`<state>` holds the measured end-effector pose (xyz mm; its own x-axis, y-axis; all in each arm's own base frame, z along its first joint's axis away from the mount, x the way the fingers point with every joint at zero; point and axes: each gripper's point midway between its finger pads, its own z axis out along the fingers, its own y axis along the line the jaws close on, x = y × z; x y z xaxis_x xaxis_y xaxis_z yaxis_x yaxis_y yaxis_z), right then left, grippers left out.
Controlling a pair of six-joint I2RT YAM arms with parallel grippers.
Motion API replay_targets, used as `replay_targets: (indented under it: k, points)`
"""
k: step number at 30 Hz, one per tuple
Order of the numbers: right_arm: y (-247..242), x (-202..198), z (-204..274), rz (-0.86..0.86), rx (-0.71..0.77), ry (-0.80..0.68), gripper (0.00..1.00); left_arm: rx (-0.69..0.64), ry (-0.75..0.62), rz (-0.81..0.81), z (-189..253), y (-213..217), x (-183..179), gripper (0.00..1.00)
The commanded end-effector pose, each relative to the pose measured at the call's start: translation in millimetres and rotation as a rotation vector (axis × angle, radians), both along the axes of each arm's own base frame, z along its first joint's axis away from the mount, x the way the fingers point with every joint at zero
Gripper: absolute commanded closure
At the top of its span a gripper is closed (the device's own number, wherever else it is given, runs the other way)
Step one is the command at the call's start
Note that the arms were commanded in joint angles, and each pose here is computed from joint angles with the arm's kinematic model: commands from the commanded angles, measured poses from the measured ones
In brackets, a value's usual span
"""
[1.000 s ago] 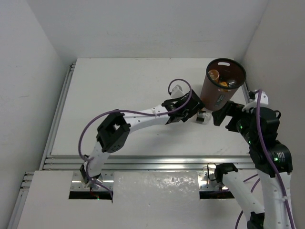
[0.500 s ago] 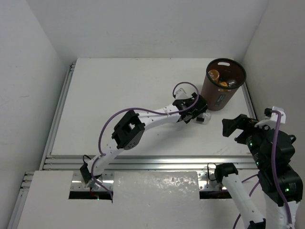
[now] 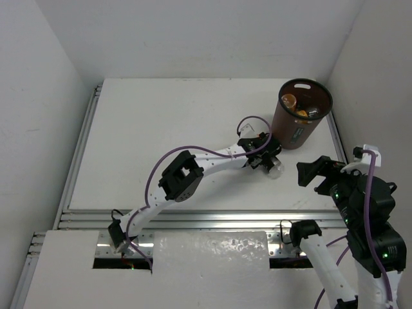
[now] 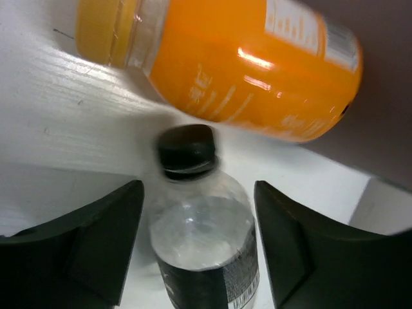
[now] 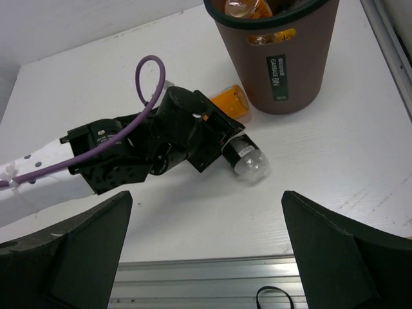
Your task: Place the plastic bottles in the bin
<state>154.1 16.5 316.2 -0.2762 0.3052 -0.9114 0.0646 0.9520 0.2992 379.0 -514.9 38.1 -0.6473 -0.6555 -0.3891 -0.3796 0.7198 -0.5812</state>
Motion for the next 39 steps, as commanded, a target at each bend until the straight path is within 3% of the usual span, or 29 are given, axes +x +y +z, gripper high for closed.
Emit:
replay_targets:
  k: [1,2,3,4,6,7,8,10,12,14,15,19,21,22,27,36,38,39]
  points:
    - [5,2,7,0.030,0.000,-0.041,0.01,0.026,0.029,-0.068,-11,-6,-18,0.35]
    - [4,1,6,0.026,-0.003,-0.039,0.01,0.061,0.043,-0.081,-23,3,-25,0.42]
    - [3,1,7,0.024,-0.003,-0.042,0.01,0.050,0.027,-0.085,-6,5,-30,0.67]
    - [3,0,7,0.023,-0.004,-0.045,0.01,0.095,0.041,-0.095,-24,18,-45,0.74]
    - [4,0,6,0.029,-0.001,-0.045,0.01,0.068,-0.006,-0.116,5,25,-56,0.78]
    - [5,0,6,0.033,0.000,-0.047,0.01,0.073,-0.017,-0.129,7,30,-66,0.87]
    - [9,2,3,0.053,0.007,-0.041,0.01,0.113,-0.014,-0.140,-7,48,-76,0.90]
    - [20,5,-5,0.109,0.021,-0.020,0.01,0.118,-0.054,-0.173,8,69,-92,1.00]
    - [36,8,-10,0.200,0.035,-0.007,0.01,0.080,-0.121,-0.197,50,80,-101,1.00]
    - [64,15,-25,0.363,0.053,0.035,0.01,0.135,-0.170,-0.204,55,107,-118,1.00]
    - [92,6,-29,0.532,0.111,0.067,0.01,0.087,-0.228,-0.203,90,116,-122,1.00]
    - [141,9,-63,0.789,0.331,0.241,0.01,0.073,-0.398,-0.262,126,159,-136,1.00]
    - [156,20,-66,0.875,0.413,0.187,0.01,-0.066,-0.540,-0.252,175,166,-135,1.00]
    - [169,19,-48,0.960,0.491,0.133,0.01,-0.113,-0.604,-0.295,179,169,-134,1.00]
    - [194,24,-48,1.040,0.541,0.128,0.01,-0.257,-0.779,-0.385,230,180,-146,1.00]
    - [240,20,-83,1.072,0.522,0.242,0.02,-0.396,-0.865,-0.459,271,179,-167,1.00]
    - [246,19,-83,1.093,0.524,0.226,0.16,-0.419,-0.868,-0.462,276,179,-170,1.00]
    - [250,16,-81,1.108,0.534,0.226,0.31,-0.432,-0.859,-0.466,275,179,-172,1.00]
